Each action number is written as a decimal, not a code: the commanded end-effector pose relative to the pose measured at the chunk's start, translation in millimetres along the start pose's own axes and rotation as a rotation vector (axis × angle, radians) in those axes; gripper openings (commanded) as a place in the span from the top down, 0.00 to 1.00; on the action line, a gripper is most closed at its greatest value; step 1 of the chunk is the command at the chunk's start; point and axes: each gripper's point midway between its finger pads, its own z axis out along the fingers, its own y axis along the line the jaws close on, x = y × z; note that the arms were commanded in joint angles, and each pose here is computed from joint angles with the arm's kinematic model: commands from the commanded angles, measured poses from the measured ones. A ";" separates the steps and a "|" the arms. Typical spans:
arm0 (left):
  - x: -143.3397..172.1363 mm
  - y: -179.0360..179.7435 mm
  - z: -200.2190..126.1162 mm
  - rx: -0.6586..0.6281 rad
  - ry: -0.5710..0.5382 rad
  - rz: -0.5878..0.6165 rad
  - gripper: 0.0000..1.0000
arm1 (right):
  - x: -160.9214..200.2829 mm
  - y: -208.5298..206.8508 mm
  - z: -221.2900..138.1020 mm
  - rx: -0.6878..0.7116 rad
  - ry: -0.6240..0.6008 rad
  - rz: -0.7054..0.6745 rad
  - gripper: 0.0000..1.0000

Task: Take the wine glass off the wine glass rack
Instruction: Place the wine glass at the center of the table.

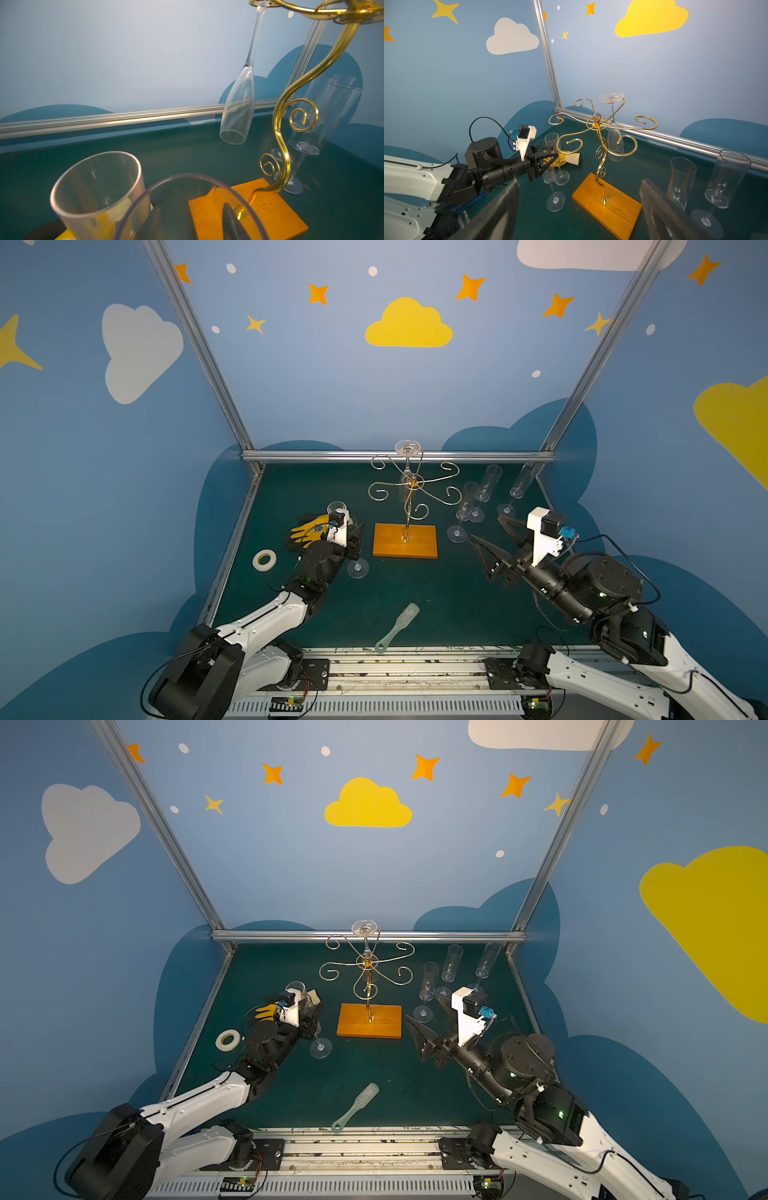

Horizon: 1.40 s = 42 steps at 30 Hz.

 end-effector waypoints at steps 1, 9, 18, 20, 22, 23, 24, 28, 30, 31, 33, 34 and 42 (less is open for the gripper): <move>14.1 1.6 -4.4 -0.005 0.045 0.000 0.50 | 1.7 -4.3 -3.1 0.017 -0.002 0.004 0.11; 11.4 2.8 -10.6 -0.013 0.041 -0.021 0.44 | 0.9 -4.7 -3.9 0.019 -0.006 0.004 0.10; 3.7 -0.1 -17.9 0.002 0.029 -0.025 0.34 | -0.6 -4.1 -4.7 0.015 -0.011 0.009 0.10; 3.2 -0.1 -18.9 0.002 0.036 -0.028 0.32 | -0.8 -4.0 -4.6 0.014 -0.012 0.009 0.10; 1.7 -0.8 -21.2 0.005 0.034 -0.037 0.31 | -1.1 -3.8 -4.2 0.013 -0.013 0.007 0.10; 0.9 -0.7 -22.5 0.005 0.032 -0.039 0.30 | -2.0 -3.7 -4.4 0.013 -0.015 0.008 0.11; -1.4 -1.2 -24.1 0.007 0.026 -0.045 0.30 | -1.0 -3.5 -3.9 0.012 -0.011 0.005 0.10; -10.9 -1.4 -30.7 0.011 0.004 -0.056 0.28 | -3.1 -3.8 -4.0 0.015 -0.017 0.001 0.10; -16.3 -1.8 -34.6 0.015 -0.007 -0.065 0.27 | -3.6 -4.1 -3.7 0.017 -0.015 0.001 0.10; -19.7 -1.8 -37.0 0.016 -0.016 -0.069 0.27 | -4.6 -4.7 -3.7 0.022 -0.016 0.001 0.10; -26.3 -1.6 -41.6 0.017 -0.032 -0.074 0.26 | -5.1 -6.0 -3.1 0.032 -0.009 0.004 0.10; -29.9 -1.6 -44.2 0.018 -0.042 -0.076 0.26 | -6.1 -7.3 -3.2 0.040 -0.006 0.005 0.10; -63.4 0.5 -67.3 0.015 -0.110 -0.089 0.21 | -15.8 -15.1 3.8 0.109 0.007 -0.015 0.05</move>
